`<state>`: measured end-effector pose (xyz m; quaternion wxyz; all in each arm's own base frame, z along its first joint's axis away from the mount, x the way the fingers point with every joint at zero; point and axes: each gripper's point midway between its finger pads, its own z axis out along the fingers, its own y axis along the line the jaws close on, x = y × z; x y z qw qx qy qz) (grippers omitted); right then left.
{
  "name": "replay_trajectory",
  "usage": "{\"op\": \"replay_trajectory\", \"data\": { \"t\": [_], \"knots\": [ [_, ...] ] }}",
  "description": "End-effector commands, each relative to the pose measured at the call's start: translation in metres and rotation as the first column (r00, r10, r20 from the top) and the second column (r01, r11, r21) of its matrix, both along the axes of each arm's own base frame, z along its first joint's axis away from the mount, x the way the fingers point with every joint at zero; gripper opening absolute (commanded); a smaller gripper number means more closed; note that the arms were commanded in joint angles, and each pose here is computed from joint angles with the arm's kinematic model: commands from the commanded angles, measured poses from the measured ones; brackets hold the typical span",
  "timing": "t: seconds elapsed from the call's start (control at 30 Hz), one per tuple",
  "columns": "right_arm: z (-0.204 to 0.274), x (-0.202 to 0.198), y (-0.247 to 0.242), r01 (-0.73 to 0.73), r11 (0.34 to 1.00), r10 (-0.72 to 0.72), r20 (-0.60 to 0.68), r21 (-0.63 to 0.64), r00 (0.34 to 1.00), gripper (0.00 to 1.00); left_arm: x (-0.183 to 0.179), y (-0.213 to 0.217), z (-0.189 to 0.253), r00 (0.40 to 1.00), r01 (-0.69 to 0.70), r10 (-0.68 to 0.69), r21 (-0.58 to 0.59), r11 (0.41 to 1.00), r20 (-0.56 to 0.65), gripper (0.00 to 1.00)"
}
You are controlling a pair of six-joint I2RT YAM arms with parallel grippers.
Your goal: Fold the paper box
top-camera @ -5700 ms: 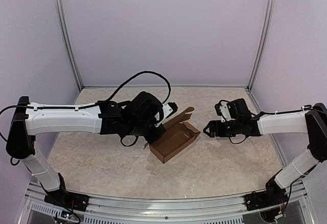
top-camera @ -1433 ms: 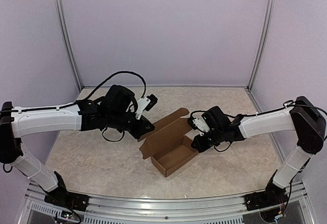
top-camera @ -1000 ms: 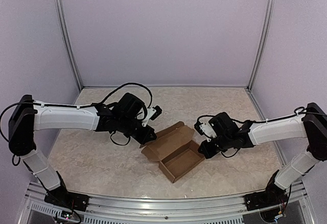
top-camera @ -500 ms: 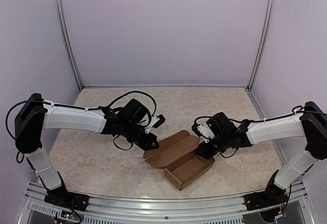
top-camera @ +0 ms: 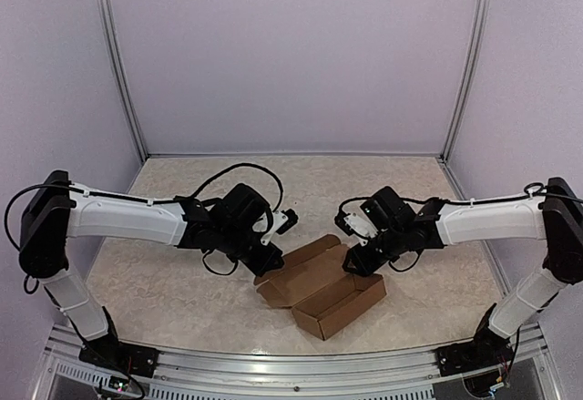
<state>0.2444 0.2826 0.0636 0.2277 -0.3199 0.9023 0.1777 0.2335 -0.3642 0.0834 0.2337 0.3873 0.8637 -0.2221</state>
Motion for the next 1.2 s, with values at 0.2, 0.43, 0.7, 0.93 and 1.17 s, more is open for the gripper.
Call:
{"op": "replay_trajectory", "data": {
  "t": [0.2,0.43,0.7,0.93,1.17],
  "knots": [
    [0.001,-0.019,-0.012,0.000,0.998,-0.005,-0.077,-0.063,0.997,0.33,0.011,0.008,0.016,0.991,-0.046,0.044,0.018,0.999,0.130,0.00],
    [0.014,-0.020,-0.017,0.034,0.998,-0.038,-0.067,-0.050,0.997,0.39,0.015,0.013,0.028,0.973,-0.079,0.067,0.047,0.996,0.220,0.00],
    [0.034,-0.014,-0.016,0.082,0.997,-0.082,-0.035,-0.008,0.996,0.48,0.006,0.006,0.056,0.929,-0.082,0.053,0.062,0.995,0.366,0.00],
    [0.024,-0.010,-0.023,0.107,0.992,-0.109,-0.029,-0.063,0.994,0.48,-0.005,0.004,0.078,0.896,-0.072,0.039,0.059,0.996,0.443,0.00],
    [0.012,-0.006,-0.026,0.121,0.988,-0.123,-0.017,-0.093,0.992,0.46,-0.011,0.001,0.082,0.885,-0.066,0.019,0.085,0.994,0.465,0.00]
  ]
}}
